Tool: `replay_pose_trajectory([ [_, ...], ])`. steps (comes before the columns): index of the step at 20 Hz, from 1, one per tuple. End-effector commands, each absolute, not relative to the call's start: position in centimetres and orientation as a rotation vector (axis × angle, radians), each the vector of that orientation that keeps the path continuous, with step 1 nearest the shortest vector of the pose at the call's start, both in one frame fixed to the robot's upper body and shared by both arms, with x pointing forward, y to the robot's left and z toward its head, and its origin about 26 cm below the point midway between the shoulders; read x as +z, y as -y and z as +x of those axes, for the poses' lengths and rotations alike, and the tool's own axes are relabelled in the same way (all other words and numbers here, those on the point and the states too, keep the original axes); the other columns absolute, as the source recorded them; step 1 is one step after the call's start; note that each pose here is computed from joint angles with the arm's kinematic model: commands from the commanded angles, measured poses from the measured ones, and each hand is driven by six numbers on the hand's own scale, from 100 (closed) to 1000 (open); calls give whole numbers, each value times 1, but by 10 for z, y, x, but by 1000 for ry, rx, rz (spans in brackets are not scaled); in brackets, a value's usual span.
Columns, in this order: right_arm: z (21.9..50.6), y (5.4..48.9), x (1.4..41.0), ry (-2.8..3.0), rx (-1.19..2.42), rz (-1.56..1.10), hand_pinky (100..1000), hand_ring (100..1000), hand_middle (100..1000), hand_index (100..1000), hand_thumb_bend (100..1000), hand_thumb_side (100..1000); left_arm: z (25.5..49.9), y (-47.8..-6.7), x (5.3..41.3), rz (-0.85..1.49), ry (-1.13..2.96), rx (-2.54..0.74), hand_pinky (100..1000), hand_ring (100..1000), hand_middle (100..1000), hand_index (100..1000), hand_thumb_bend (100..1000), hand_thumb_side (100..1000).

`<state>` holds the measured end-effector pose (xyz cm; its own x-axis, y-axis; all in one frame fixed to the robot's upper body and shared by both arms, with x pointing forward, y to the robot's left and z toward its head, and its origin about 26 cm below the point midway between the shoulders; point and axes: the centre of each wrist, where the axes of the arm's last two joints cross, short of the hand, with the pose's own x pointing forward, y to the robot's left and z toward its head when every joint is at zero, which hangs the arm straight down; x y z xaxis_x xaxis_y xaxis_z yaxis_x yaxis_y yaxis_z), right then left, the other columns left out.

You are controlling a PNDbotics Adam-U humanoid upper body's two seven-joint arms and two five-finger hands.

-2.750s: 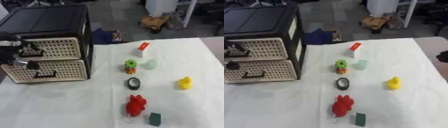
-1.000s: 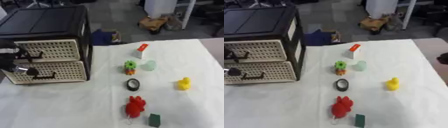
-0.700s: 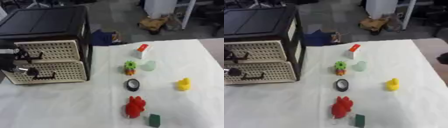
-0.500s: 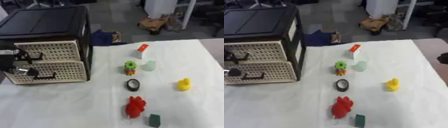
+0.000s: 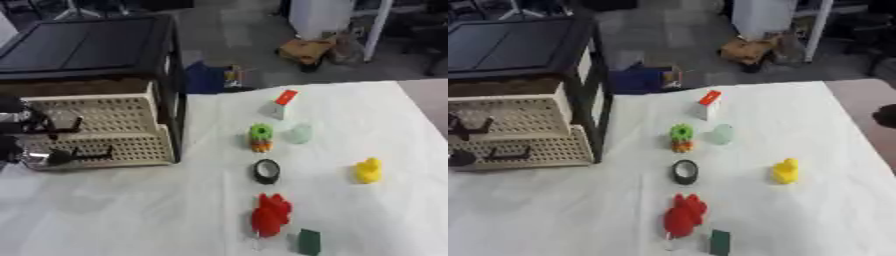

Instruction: Pick up objects from table and place into drawer.

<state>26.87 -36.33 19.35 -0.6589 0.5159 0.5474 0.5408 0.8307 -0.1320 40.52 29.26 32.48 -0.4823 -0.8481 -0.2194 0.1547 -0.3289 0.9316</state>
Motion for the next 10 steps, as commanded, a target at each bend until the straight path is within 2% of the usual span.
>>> replay_pose_trajectory([
  [1, 267, 365, 203, 2454, -47, -786, 659, 620, 565, 912, 188, 784, 393, -301, 338, 1041, 1227, -1857, 100, 100, 100, 771, 561, 1000],
  [10, 267, 365, 204, 2460, -54, -789, 659, 621, 566, 912, 189, 785, 374, -305, 333, 1058, 1332, -1762, 100, 100, 100, 737, 479, 1000],
])
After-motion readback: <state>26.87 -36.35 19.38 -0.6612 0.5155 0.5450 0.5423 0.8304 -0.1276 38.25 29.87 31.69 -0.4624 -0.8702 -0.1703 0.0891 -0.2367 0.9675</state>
